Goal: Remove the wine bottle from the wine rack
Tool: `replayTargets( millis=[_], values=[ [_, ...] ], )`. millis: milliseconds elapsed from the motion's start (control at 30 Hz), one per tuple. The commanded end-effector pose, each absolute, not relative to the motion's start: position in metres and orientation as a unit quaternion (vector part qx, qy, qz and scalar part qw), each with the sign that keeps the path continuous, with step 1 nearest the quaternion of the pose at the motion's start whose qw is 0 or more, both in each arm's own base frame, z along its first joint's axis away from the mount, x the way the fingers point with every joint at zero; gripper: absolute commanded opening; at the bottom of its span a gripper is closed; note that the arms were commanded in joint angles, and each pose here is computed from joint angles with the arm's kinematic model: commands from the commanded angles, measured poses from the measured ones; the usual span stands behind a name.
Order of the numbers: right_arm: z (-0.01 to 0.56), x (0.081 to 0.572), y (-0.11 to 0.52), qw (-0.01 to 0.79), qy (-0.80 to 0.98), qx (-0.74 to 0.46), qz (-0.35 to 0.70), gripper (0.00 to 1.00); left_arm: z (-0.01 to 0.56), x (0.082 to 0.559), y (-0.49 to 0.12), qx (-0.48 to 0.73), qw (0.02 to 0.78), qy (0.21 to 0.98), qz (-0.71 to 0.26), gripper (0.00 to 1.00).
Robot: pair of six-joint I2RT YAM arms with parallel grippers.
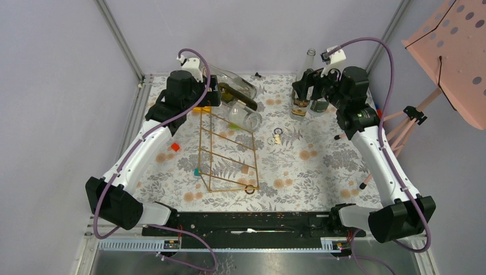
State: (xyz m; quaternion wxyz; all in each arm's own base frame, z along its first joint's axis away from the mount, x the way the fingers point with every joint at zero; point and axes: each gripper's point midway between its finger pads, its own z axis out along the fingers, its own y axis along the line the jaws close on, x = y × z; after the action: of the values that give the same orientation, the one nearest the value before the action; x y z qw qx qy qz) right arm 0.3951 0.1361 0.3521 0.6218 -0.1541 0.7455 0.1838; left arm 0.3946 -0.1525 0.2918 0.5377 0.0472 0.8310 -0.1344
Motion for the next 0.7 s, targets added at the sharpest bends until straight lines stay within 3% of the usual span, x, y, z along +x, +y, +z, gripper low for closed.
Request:
replayTargets(
  millis=[0,333,667],
  values=[
    [0.358,0.359,0.162,0.609,0.725,-0.196,0.257,0.83,0.315,0.405,-0.157,0.018,0.552,0.82,-0.15,0.98],
    [0.317,0.323,0.216,0.55,0.707,-0.364,0.256,0.86,0.312,0.405,-0.164,-0.004,0.539,0.823,-0.178,0.93],
    [0.291,0.316,0.274,0.491,0.686,-0.448,0.297,0.82,0.335,0.399,-0.126,-0.053,0.597,0.786,-0.153,0.91]
  ],
)
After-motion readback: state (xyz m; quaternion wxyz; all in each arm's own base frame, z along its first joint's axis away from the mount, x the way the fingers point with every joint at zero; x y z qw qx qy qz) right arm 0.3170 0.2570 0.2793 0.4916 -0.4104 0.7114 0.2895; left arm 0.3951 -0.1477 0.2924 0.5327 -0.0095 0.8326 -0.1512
